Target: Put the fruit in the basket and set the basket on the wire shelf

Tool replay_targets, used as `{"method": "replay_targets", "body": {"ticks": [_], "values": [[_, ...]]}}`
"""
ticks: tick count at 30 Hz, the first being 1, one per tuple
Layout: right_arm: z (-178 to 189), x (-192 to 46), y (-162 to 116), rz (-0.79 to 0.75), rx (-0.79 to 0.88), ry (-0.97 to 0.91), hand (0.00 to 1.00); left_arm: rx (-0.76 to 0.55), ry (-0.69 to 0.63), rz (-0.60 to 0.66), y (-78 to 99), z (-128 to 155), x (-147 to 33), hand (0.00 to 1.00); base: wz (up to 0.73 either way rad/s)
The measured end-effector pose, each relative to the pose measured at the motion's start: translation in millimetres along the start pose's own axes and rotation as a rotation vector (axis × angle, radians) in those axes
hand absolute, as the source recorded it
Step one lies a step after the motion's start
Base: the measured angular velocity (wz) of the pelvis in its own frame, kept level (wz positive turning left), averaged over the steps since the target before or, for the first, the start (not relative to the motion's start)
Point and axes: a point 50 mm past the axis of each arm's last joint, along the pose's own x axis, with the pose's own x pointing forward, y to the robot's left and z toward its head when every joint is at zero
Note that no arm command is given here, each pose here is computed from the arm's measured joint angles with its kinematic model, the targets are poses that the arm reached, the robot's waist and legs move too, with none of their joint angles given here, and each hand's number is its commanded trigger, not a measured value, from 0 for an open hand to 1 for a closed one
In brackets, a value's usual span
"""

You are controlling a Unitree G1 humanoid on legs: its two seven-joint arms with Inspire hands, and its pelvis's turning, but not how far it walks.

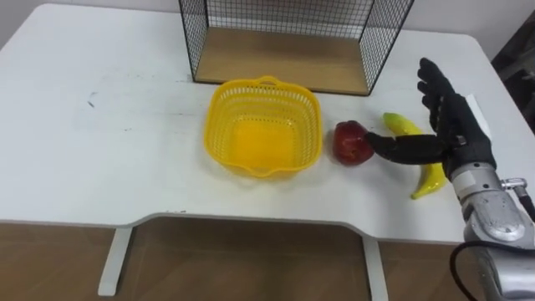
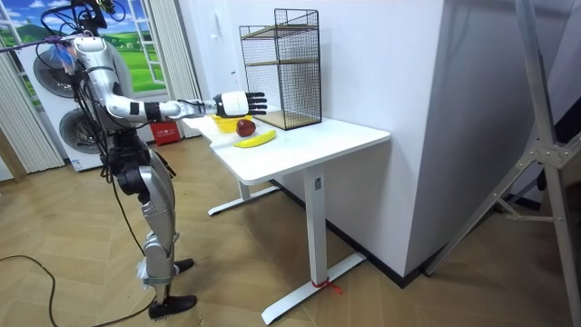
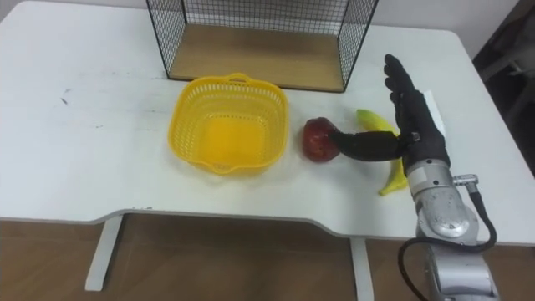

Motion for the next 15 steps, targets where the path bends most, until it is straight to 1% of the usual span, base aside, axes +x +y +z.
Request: {"method": "replay_targets", "body": {"ticks": [5, 15], "values": [[-6.5, -0.5, 4.5, 0.058, -0.002, 0.04, 0.0, 0.002, -0.005, 0.002, 0.2, 1.3, 0.2, 0.0, 0.02], [-14.5, 1.6, 4.5, 0.072, 0.004, 0.087, 0.0, 0.027, -0.018, -0.002, -0.7, 4.9, 0.6, 0.0, 0.0]]}}
